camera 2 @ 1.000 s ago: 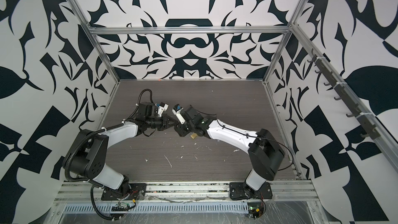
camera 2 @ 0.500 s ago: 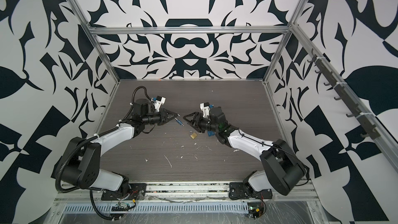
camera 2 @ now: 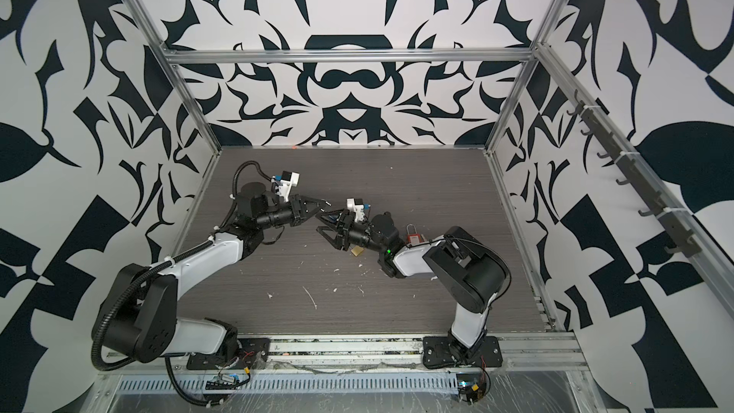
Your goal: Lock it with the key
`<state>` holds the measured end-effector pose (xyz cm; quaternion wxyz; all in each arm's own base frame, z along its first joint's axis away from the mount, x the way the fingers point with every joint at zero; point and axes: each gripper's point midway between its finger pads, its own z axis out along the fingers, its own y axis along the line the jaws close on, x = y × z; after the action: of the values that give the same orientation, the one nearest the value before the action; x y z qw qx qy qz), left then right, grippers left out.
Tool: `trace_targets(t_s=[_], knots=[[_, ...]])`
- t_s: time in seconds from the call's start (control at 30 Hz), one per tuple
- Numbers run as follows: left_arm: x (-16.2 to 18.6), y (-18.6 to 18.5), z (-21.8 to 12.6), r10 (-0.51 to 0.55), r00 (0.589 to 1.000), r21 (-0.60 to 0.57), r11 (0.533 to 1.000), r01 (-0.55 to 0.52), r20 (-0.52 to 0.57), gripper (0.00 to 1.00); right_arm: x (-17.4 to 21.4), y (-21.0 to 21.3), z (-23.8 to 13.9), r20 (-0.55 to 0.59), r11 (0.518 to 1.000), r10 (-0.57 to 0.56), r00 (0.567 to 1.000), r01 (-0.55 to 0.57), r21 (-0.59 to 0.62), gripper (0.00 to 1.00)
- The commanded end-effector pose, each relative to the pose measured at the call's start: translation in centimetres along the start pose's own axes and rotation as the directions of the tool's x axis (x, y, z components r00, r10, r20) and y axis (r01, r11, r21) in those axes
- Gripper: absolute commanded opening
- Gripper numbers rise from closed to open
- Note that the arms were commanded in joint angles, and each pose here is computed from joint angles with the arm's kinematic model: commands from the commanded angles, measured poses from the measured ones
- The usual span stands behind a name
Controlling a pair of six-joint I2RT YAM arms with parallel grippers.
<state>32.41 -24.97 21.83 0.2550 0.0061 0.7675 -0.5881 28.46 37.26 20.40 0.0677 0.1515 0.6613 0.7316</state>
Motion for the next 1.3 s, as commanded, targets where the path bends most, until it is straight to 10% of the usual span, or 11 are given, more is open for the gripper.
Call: trace_targets(t_s=[0.0, 1.27], knots=[[-0.2, -1.7, -0.5, 0.034, 0.999, 0.052, 0.998, -0.035, 0.018, 0.00, -0.1, 4.7, -0.8, 0.029, 0.986, -0.055, 0.998, 0.059, -0.158, 0.62], [0.1, -0.4, 0.0, -0.049, 0.999, 0.071, 0.996, 0.048, 0.021, 0.00, -1.7, 7.7, -2.3, 0.050, 0.969, -0.134, 0.990, 0.142, -0.204, 0.21]])
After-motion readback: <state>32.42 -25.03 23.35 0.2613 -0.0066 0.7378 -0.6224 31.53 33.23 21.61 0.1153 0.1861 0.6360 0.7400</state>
